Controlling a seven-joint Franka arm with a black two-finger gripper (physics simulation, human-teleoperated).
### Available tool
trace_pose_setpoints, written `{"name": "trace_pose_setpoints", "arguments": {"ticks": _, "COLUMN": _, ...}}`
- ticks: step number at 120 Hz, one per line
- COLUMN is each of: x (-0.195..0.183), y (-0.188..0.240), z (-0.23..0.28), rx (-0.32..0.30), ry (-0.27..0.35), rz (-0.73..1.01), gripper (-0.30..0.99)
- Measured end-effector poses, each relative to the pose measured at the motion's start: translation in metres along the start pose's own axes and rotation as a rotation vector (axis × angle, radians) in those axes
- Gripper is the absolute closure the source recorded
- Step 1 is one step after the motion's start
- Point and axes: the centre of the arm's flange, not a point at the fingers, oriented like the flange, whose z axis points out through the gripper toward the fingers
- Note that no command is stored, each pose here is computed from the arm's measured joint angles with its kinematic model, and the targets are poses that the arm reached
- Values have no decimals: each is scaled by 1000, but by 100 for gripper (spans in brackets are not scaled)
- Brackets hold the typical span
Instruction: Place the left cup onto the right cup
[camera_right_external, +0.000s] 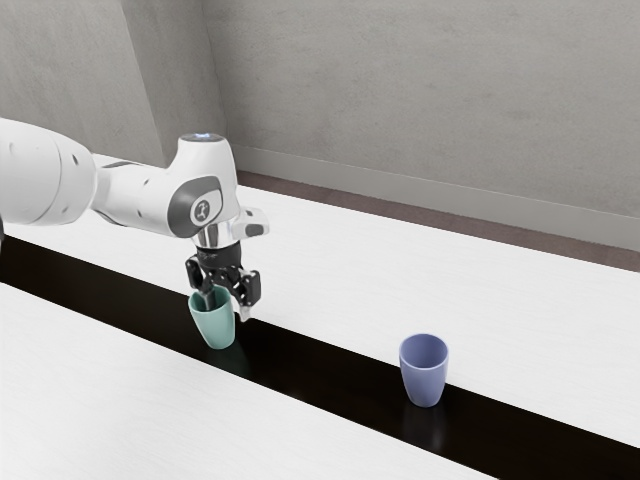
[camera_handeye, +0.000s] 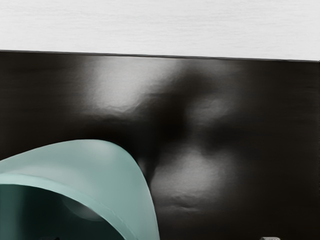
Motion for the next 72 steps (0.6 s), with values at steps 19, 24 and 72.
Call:
{"name": "trace_pose_setpoints", "arguments": {"ticks": 19, "x": 0, "y": 1, "z": 1, "rx": 0, "ry": -1, "rz": 1, "gripper": 28}}
{"name": "trace_pose_setpoints", "arguments": {"ticks": 24, "x": 0, "y": 1, "z": 1, "rx": 0, "ry": -1, "rz": 1, "gripper": 30}}
{"name": "trace_pose_setpoints", "arguments": {"ticks": 72, "x": 0, "y": -1, "z": 3, "rx": 1, "ry": -4, "rz": -3, "gripper": 46}}
